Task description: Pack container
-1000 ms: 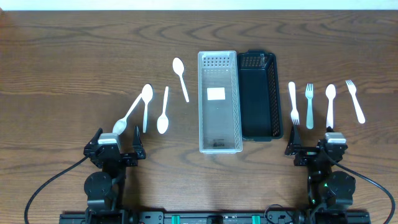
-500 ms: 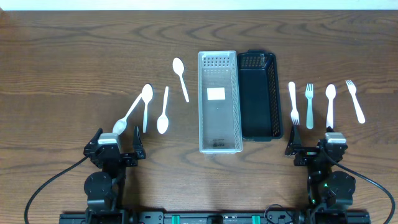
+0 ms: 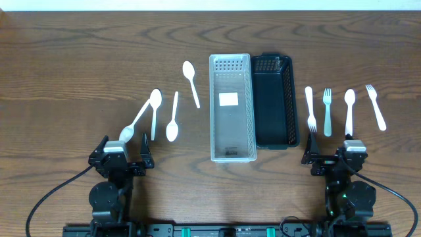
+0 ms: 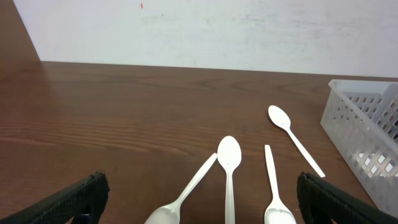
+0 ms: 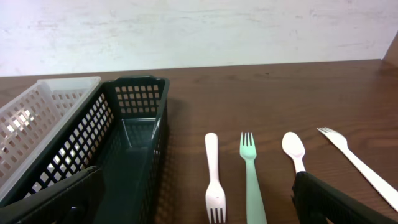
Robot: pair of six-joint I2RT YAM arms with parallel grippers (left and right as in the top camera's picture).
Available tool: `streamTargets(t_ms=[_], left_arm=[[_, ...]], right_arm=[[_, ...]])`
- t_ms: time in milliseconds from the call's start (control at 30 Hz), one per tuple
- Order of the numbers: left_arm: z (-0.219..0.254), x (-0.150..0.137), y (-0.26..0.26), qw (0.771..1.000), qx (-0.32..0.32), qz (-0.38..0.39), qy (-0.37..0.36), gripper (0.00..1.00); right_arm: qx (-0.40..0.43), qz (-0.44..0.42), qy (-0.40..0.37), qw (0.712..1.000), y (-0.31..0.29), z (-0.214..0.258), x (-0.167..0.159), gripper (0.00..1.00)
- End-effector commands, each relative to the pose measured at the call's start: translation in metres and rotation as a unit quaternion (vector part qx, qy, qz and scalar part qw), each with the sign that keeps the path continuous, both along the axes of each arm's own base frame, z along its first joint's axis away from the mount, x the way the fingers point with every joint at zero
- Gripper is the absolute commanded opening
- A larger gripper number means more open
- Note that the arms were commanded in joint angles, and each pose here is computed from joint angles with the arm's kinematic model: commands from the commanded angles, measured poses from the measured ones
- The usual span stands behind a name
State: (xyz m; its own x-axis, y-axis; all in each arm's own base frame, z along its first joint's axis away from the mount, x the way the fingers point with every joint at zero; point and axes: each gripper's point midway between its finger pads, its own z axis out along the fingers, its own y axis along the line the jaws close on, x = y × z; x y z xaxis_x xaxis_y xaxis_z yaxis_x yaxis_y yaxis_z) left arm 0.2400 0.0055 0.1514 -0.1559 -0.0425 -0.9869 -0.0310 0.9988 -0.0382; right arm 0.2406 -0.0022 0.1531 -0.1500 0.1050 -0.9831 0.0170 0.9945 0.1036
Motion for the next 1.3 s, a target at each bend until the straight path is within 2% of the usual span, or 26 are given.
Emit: streamTargets(t_ms=[0, 300, 500, 600, 767, 833, 933, 1067, 1267], left_arm=[[-0.016, 0.0, 0.002, 1.0, 0.007, 0.004, 0.018, 0.98], [-0.016, 0.0, 0.002, 1.0, 0.007, 0.004, 0.018, 0.98], [-0.016, 0.0, 0.002, 1.0, 0.007, 0.005, 0.018, 0.98], [-0.016, 0.0, 0.002, 1.0, 0.007, 0.005, 0.018, 0.98], [-0.016, 0.0, 0.002, 1.0, 0.007, 0.005, 0.018, 0.98], [-0.016, 0.0, 0.002, 1.0, 0.007, 0.005, 0.018, 0.98], [-0.016, 0.0, 0.002, 1.0, 0.007, 0.005, 0.018, 0.98], [-0.016, 0.0, 0.002, 1.0, 0.007, 0.005, 0.018, 0.98], [-0.016, 0.0, 0.002, 1.0, 0.007, 0.004, 0.018, 0.98]], right_arm=[[-0.006, 0.008, -0.003, 1.0, 0.003, -0.001, 0.0, 0.99], [-0.003, 0.01, -0.003, 1.0, 0.004, -0.001, 0.0, 0.99], [0.077, 0.011, -0.011, 0.997, 0.008, 0.004, 0.001, 0.99], [0.057, 0.069, -0.041, 0.995, 0.027, 0.025, -0.001, 0.99], [0.004, 0.016, -0.076, 0.997, 0.006, 0.079, -0.005, 0.99], [-0.012, -0.036, -0.046, 0.998, -0.012, 0.093, -0.005, 0.99], [-0.021, -0.081, 0.047, 0.995, -0.029, 0.105, -0.003, 0.99], [-0.025, -0.083, 0.196, 0.977, -0.037, 0.121, 0.011, 0.99], [-0.062, -0.05, 0.362, 0.929, -0.045, 0.141, 0.039, 0.99]])
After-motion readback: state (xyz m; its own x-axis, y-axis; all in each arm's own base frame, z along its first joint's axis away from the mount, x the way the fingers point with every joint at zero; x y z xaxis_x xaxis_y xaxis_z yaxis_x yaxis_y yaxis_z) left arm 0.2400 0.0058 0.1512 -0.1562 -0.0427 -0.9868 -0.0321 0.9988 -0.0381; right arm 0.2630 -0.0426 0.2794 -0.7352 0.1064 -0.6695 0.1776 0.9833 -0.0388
